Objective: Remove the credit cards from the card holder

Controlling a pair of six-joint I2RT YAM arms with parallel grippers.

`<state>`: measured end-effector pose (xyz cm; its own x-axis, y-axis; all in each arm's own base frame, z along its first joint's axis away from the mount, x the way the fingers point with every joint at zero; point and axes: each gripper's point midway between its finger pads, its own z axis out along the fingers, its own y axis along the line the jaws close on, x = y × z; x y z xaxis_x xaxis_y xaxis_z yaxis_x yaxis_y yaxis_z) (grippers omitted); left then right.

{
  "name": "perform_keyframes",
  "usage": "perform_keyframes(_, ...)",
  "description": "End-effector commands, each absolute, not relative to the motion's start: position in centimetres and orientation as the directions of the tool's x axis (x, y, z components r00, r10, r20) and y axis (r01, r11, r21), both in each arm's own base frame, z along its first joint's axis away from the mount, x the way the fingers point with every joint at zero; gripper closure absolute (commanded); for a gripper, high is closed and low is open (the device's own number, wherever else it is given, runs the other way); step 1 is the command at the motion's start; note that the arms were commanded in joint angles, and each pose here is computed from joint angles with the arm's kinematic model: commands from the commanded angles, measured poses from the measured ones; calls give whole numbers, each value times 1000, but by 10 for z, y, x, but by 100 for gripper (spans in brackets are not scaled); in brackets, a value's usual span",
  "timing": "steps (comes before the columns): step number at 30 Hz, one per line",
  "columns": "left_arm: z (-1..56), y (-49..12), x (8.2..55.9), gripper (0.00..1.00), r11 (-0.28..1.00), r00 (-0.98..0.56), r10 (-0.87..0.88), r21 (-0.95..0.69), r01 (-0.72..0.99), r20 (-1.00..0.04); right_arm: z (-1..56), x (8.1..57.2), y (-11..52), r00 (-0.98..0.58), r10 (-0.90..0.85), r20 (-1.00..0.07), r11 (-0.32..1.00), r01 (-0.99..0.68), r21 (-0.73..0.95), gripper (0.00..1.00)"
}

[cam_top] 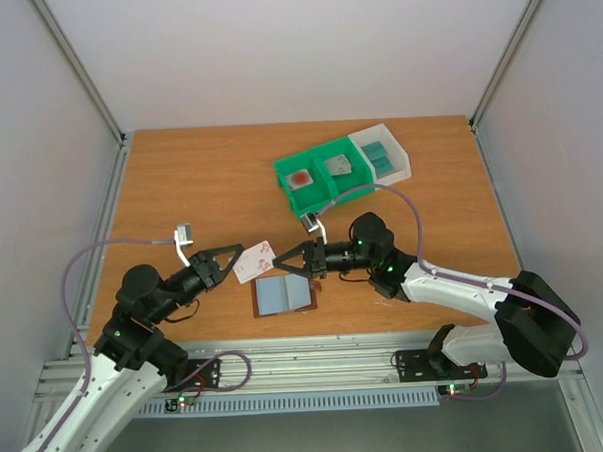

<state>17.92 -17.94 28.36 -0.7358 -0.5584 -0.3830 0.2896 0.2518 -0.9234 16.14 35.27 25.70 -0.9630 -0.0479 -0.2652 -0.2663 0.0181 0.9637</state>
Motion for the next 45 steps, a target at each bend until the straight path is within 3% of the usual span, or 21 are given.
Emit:
perform_keyframes(1, 293, -175, 182, 99, 256, -698, -584, -910, 327, -415, 265, 165, 353, -962, -4, -275, -44, -274, 961, 99)
perform_keyframes(4, 287, -173, 183, 99, 277, -700, -587, -913, 299, -407, 261, 165, 353, -962, -8, -271, -42, -271, 962, 99)
perform_keyframes(5, 285, -172, 183, 93, 290, -700, -587, -913, 287, -406, 257, 165, 353, -962, -12, -273, -29, -273, 962, 99)
perform_keyframes(10, 281, -164, 181, 44, 371, -686, -572, -888, 272, -449, 246, 171, 347, -966, -4, -259, -2, -259, 966, 99)
perform_keyframes(17, 281, -141, 178, 2, 558, -631, -524, -791, 252, -571, 236, 188, 335, -968, 11, -252, 95, -250, 964, 99)
perform_keyframes(23, 274, -142, 178, 1, 641, -641, -430, -715, 279, -636, 226, 213, 314, -944, 45, -328, 285, -303, 909, 99)
perform_keyframes(30, 248, -157, 180, 1, 652, -691, -340, -690, 315, -638, 225, 260, 276, -919, 126, -374, 447, -284, 848, 99)
perform_keyframes(45, 221, -170, 188, 1, 675, -722, -249, -650, 348, -645, 224, 384, 176, -797, 281, -534, 781, -133, 610, 99)
